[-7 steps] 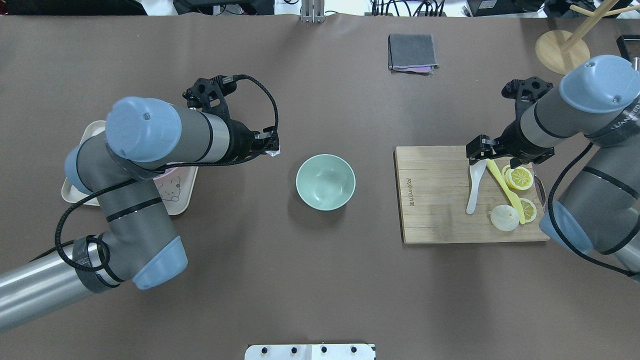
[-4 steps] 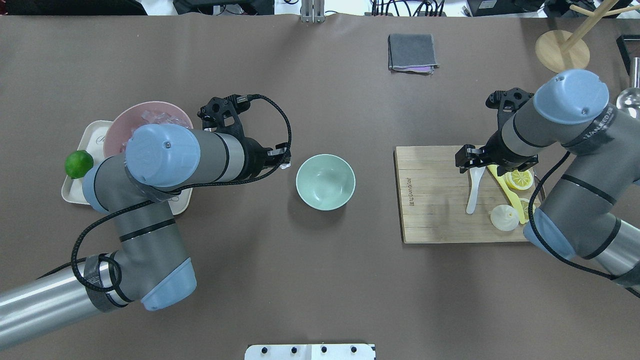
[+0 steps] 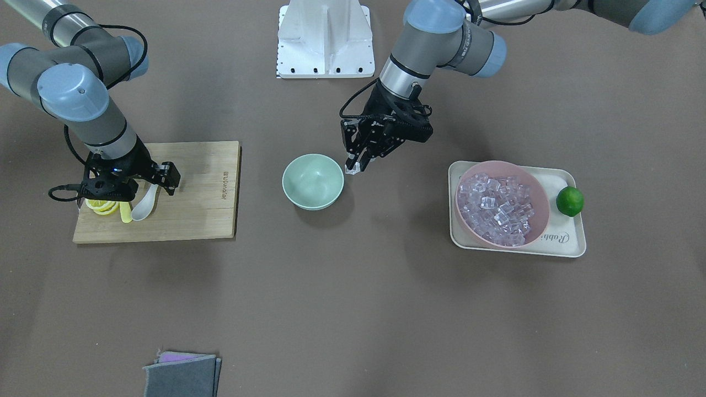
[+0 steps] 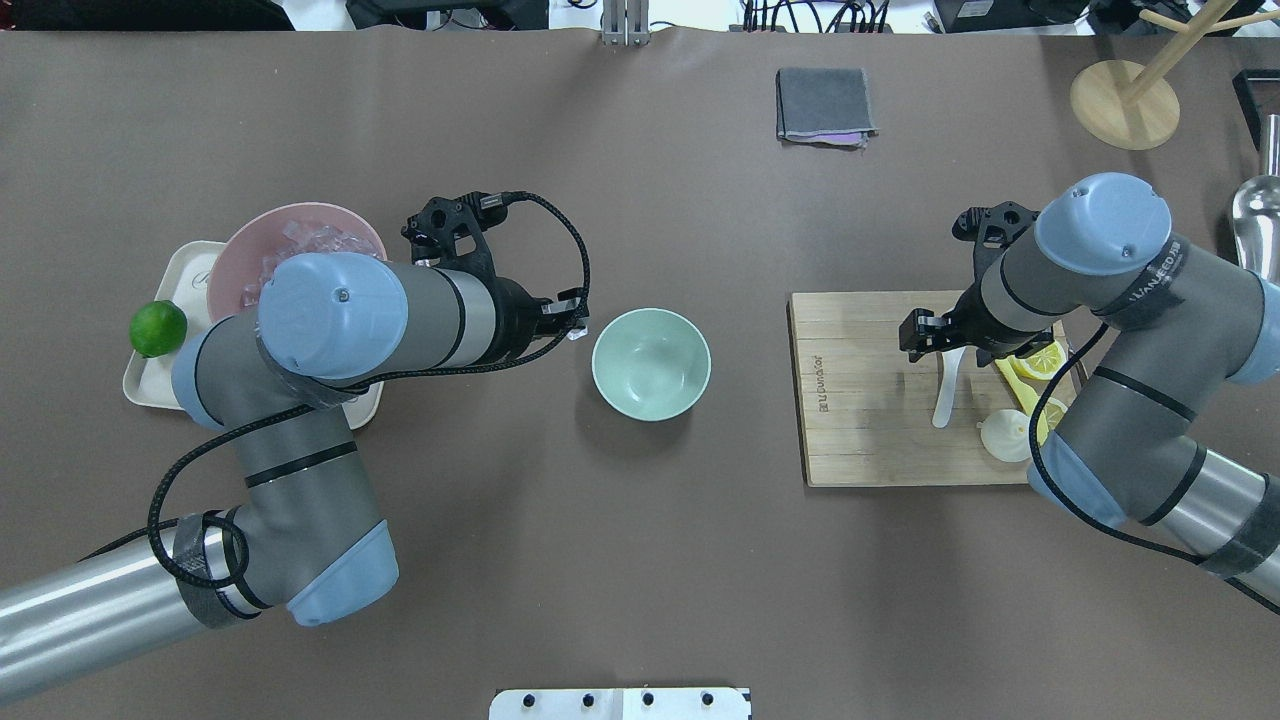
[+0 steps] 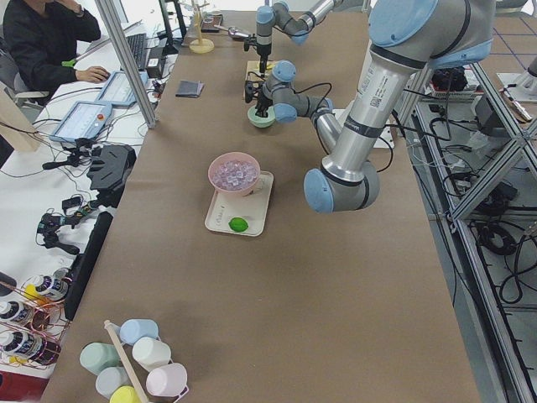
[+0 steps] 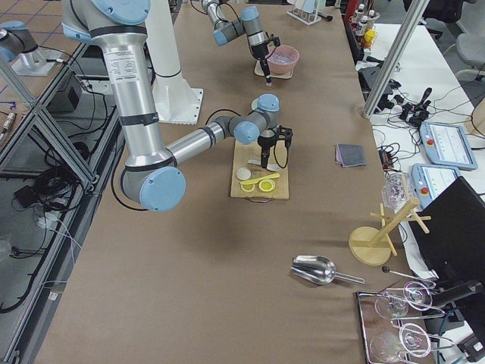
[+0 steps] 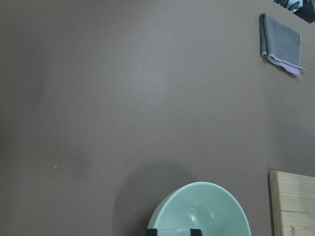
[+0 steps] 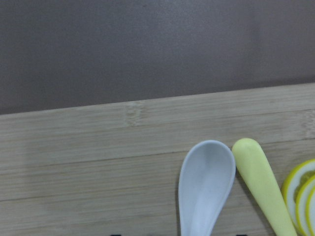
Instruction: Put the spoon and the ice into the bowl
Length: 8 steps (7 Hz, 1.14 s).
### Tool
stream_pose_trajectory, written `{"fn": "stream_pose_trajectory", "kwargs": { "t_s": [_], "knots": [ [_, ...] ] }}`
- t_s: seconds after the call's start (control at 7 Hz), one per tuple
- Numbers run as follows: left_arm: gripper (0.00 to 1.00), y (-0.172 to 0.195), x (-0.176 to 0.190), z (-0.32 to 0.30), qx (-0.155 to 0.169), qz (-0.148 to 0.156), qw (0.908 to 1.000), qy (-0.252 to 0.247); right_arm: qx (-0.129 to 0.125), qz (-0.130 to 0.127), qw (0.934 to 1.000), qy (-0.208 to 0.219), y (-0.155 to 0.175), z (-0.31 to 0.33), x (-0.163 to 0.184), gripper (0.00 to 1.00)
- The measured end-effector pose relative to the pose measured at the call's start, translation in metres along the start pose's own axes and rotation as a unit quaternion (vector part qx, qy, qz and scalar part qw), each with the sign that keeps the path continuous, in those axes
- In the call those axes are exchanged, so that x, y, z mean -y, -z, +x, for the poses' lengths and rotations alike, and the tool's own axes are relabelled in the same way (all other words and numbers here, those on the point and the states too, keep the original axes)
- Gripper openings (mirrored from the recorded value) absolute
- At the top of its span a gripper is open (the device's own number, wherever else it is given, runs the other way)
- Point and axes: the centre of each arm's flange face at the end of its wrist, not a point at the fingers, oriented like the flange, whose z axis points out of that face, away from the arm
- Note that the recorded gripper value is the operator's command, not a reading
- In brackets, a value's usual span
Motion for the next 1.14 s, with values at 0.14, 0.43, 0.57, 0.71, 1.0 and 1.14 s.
{"fn": "stream_pose_trajectory", "kwargs": {
  "t_s": [0.14,0.43,0.57,0.71,1.0,1.14],
  "knots": [
    [0.00,0.0001,0.0000,0.0010,-0.001,0.000,1.0000,0.000,0.000,0.000,1.0000,0.000,-0.0021,0.0019,-0.0001,0.72],
    [0.00,0.0002,0.0000,0.0028,-0.002,0.000,1.0000,0.000,-0.001,-0.002,1.0000,-0.001,-0.0045,0.0053,-0.0019,0.67],
    [0.00,0.0003,-0.0001,0.0030,-0.002,-0.001,1.0000,-0.001,-0.002,-0.003,1.0000,-0.001,-0.0061,0.0065,-0.0025,0.64],
    [0.00,0.0007,-0.0001,0.0037,-0.003,-0.001,1.0000,-0.001,-0.003,-0.004,1.0000,-0.001,-0.0073,0.0071,-0.0031,0.58],
    [0.00,0.0011,-0.0001,0.0043,-0.003,-0.001,1.0000,-0.002,-0.004,-0.005,1.0000,-0.001,-0.0085,0.0071,-0.0038,0.10],
    [0.00,0.0015,0.0000,0.0058,-0.005,-0.001,1.0000,-0.003,-0.004,-0.006,1.0000,0.000,-0.0088,0.0062,-0.0045,0.00]
  ]
}}
